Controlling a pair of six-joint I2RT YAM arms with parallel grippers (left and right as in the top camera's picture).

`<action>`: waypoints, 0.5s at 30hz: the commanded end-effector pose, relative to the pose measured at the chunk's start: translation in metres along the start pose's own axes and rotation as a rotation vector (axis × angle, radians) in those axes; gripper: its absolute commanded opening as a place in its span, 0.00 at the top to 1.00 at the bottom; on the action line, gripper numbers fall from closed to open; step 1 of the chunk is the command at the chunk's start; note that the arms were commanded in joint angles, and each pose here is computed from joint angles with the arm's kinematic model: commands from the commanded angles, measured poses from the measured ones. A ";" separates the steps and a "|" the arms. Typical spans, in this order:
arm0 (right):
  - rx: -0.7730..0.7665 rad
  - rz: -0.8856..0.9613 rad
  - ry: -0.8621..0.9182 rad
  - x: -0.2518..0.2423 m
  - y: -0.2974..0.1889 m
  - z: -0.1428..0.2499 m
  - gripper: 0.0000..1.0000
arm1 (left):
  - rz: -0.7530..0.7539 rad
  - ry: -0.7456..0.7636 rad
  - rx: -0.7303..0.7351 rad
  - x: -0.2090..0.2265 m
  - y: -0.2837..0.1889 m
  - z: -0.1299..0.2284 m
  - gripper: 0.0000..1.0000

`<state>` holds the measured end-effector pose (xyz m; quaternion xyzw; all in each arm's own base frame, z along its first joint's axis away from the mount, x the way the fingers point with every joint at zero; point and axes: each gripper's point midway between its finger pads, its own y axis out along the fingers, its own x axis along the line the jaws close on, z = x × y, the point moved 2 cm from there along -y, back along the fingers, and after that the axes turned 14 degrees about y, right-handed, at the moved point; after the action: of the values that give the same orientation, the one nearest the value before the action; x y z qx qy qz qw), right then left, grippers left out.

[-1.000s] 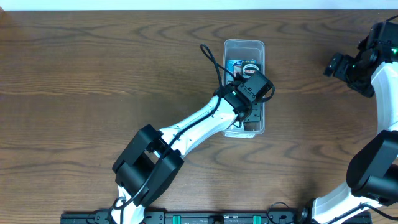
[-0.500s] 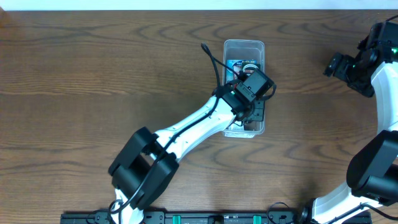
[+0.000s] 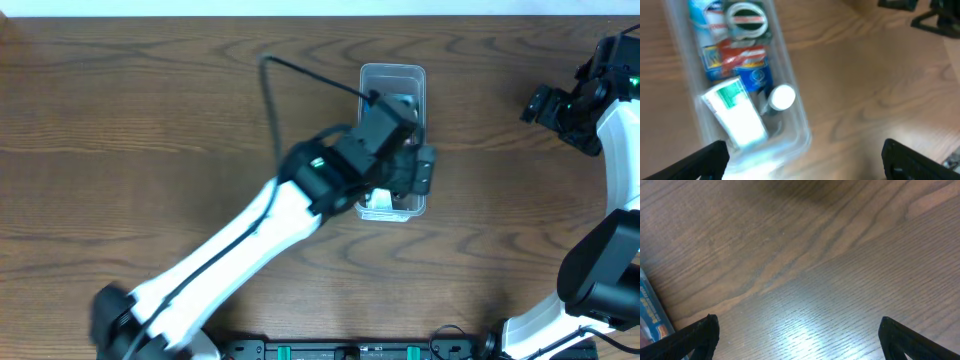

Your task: Pack container

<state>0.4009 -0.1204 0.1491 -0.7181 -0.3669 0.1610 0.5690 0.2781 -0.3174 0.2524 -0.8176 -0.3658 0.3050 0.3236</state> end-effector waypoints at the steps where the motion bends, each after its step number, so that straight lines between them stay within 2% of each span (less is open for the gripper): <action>1: 0.000 0.008 0.006 -0.002 0.002 0.000 0.01 | -0.092 0.025 -0.044 0.020 -0.042 -0.001 0.02; 6: 0.000 0.008 0.005 -0.002 0.002 0.000 0.01 | -0.226 0.024 0.000 0.045 -0.095 0.029 0.02; 11: 0.000 0.008 0.006 -0.002 0.002 0.000 0.01 | -0.312 0.031 0.043 0.063 -0.132 0.057 0.02; 15: 0.000 0.008 0.006 -0.002 0.002 0.000 0.01 | -0.437 0.003 0.042 0.086 -0.162 0.081 0.02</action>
<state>0.4009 -0.1205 0.1491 -0.7182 -0.3668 0.1609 0.5690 0.2018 -0.1681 0.2989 -0.7397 -0.4737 0.2575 0.4027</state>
